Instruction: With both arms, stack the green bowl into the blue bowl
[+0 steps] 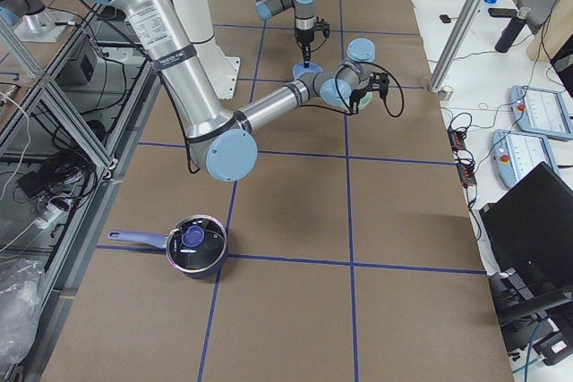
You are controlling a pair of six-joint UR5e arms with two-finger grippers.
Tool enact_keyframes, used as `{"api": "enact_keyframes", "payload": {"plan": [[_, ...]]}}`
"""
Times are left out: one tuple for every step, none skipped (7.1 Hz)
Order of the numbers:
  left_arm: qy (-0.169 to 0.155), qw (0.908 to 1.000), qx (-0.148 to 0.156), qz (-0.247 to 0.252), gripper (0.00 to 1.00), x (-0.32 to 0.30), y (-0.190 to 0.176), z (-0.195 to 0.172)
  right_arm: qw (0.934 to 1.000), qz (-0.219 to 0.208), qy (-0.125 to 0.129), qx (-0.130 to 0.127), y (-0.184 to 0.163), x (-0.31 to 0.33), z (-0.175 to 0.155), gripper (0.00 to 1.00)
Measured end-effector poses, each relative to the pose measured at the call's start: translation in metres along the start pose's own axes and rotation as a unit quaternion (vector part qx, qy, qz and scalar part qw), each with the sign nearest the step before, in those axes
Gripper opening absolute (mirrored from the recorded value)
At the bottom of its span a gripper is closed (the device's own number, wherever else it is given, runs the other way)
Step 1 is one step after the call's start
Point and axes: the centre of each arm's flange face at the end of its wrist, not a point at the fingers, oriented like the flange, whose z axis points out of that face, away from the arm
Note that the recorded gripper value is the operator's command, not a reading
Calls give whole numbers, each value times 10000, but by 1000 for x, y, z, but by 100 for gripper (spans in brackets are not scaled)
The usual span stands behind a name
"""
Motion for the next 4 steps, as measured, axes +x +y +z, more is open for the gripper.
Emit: {"api": "enact_keyframes", "payload": {"plan": [[62, 10000, 9, 22, 55, 1, 0, -1, 10000, 0, 0, 0, 0, 0, 0, 0], [127, 9999, 16, 45, 70, 3, 1, -3, 10000, 0, 0, 0, 0, 0, 0, 0], [179, 9998, 22, 64, 77, 4, 1, -6, 10000, -1, -1, 0, 0, 0, 0, 0], [243, 9997, 42, 87, 90, 4, -1, -14, 10000, -7, -10, 4, 0, -2, -1, 0]]}}
